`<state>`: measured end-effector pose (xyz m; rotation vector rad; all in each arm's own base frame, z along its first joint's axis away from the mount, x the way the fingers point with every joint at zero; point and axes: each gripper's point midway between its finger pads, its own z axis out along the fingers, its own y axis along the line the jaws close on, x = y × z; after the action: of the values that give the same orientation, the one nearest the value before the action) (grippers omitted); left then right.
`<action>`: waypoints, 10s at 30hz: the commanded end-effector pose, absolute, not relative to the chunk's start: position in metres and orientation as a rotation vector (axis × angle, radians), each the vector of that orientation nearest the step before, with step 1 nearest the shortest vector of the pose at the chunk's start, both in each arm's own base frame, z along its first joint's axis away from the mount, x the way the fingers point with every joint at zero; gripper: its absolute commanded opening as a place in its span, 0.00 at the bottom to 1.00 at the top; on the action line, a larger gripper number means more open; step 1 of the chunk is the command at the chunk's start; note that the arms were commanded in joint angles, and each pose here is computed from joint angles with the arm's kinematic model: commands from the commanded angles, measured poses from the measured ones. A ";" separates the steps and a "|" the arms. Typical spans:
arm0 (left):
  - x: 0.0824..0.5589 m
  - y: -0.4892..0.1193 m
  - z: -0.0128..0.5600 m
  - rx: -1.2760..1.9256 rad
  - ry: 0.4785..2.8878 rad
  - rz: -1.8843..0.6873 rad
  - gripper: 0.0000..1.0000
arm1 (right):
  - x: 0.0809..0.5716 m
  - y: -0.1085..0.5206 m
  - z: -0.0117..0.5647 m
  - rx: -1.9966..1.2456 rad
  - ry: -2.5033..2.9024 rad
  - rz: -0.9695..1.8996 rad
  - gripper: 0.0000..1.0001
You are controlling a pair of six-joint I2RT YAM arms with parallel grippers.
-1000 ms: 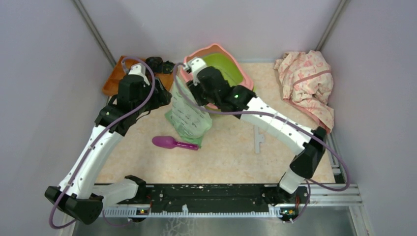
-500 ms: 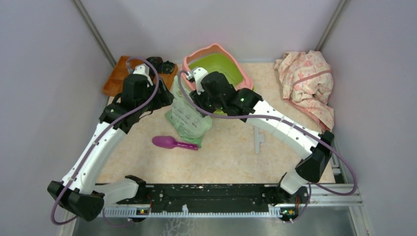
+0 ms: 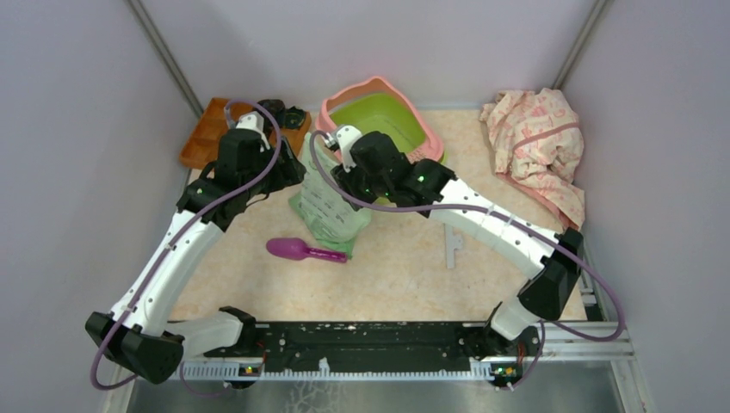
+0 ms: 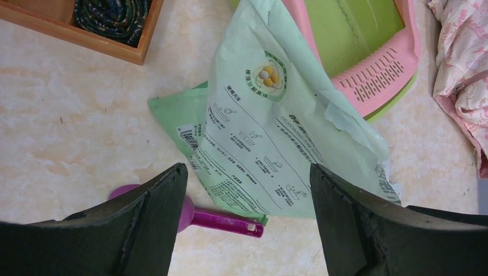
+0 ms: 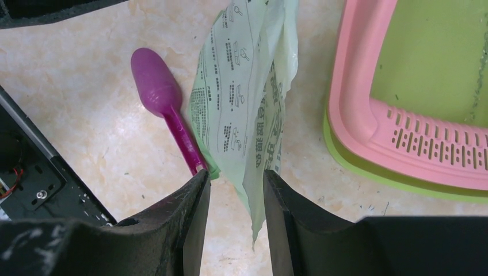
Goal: Fill the litter box with clean litter
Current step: Open the cat litter bag at the center of the board, then pick up the spatula from the center of the board.
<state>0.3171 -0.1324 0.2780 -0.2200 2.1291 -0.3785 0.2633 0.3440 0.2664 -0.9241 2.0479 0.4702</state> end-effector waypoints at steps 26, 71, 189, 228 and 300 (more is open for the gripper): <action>0.322 -0.120 0.297 -0.225 2.076 -0.352 0.84 | 0.286 0.427 0.259 -0.959 2.002 0.985 0.00; 0.308 -0.095 0.305 -0.281 2.033 -0.333 0.86 | 0.207 0.439 0.236 -1.194 1.795 0.658 0.23; 0.310 -0.090 0.303 -0.274 2.044 -0.295 0.85 | 0.273 0.448 0.208 -1.270 1.922 0.715 0.88; 0.305 -0.085 0.286 -0.294 2.063 -0.293 0.86 | 0.312 0.367 0.024 -0.851 2.328 0.274 0.81; 0.307 -0.045 0.265 -0.426 2.078 -0.268 0.99 | 0.212 0.460 0.052 -1.579 1.988 0.603 0.65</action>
<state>0.3054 -0.0435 0.2570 -0.4314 2.1157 -0.2368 0.2120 0.4482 0.0418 -1.5828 2.0330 0.5535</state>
